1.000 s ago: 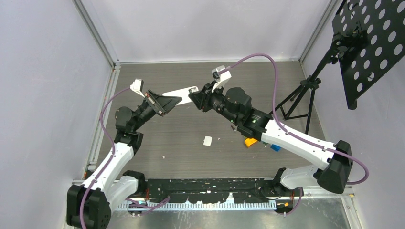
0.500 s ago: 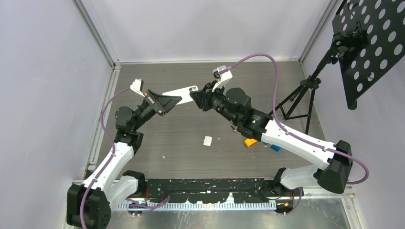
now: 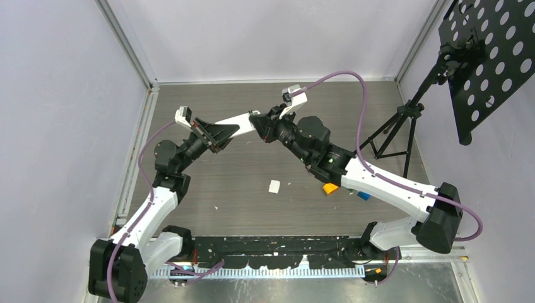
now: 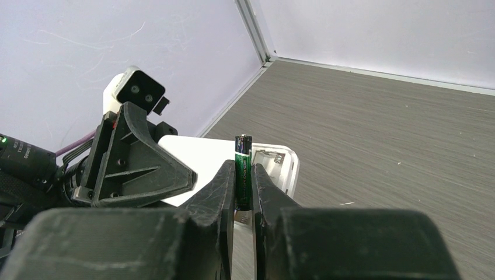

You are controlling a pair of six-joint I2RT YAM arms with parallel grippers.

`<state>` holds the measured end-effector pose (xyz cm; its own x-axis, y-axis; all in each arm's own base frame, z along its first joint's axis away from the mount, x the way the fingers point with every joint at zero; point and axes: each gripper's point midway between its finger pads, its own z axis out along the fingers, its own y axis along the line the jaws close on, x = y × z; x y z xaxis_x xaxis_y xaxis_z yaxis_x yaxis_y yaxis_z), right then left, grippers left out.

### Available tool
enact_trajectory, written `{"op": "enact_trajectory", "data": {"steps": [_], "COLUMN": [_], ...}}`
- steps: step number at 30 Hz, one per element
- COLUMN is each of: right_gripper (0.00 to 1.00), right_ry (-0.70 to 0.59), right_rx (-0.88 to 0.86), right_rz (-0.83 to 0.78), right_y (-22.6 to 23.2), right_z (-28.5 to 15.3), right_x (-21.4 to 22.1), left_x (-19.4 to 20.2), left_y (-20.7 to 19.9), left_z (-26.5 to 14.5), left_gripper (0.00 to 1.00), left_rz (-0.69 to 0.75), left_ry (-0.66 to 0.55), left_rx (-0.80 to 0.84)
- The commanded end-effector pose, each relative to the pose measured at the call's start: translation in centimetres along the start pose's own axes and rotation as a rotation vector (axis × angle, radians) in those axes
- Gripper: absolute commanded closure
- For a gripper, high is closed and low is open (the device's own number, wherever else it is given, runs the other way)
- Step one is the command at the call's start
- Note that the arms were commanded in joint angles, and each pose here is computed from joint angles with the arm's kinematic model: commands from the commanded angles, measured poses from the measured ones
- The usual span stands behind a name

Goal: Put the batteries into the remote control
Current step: Load the battery into the remote control.

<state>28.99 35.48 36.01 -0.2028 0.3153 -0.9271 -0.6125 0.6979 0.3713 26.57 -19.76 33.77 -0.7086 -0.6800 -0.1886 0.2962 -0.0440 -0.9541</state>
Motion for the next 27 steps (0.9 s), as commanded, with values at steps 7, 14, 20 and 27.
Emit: {"op": "enact_trajectory", "data": {"steps": [7, 14, 20, 27], "right_gripper": [0.87, 0.8, 0.72, 0.72], "right_ry": [0.004, 0.025, 0.038, 0.042], "right_rx": [0.089, 0.11, 0.099, 0.096], "right_rz": [-0.026, -0.023, -0.021, -0.009], "right_y": [-2.1, -2.7, -2.5, -2.3], "right_z": [1.2, 1.0, 1.1, 1.0], "right_x": [1.8, 2.7, 2.8, 2.7], "left_x": [-0.2, -0.3, -0.2, -0.3], "left_y": [-4.3, -4.5, -4.5, -4.3], "left_z": [-0.3, -0.3, -0.3, -0.2], "left_gripper": [1.0, 1.0, 1.0, 1.0], "left_rz": [0.0, -0.012, -0.007, -0.003], "left_ry": [-0.01, -0.016, -0.012, -0.015], "left_rx": [0.16, 0.183, 0.188, 0.185]}}
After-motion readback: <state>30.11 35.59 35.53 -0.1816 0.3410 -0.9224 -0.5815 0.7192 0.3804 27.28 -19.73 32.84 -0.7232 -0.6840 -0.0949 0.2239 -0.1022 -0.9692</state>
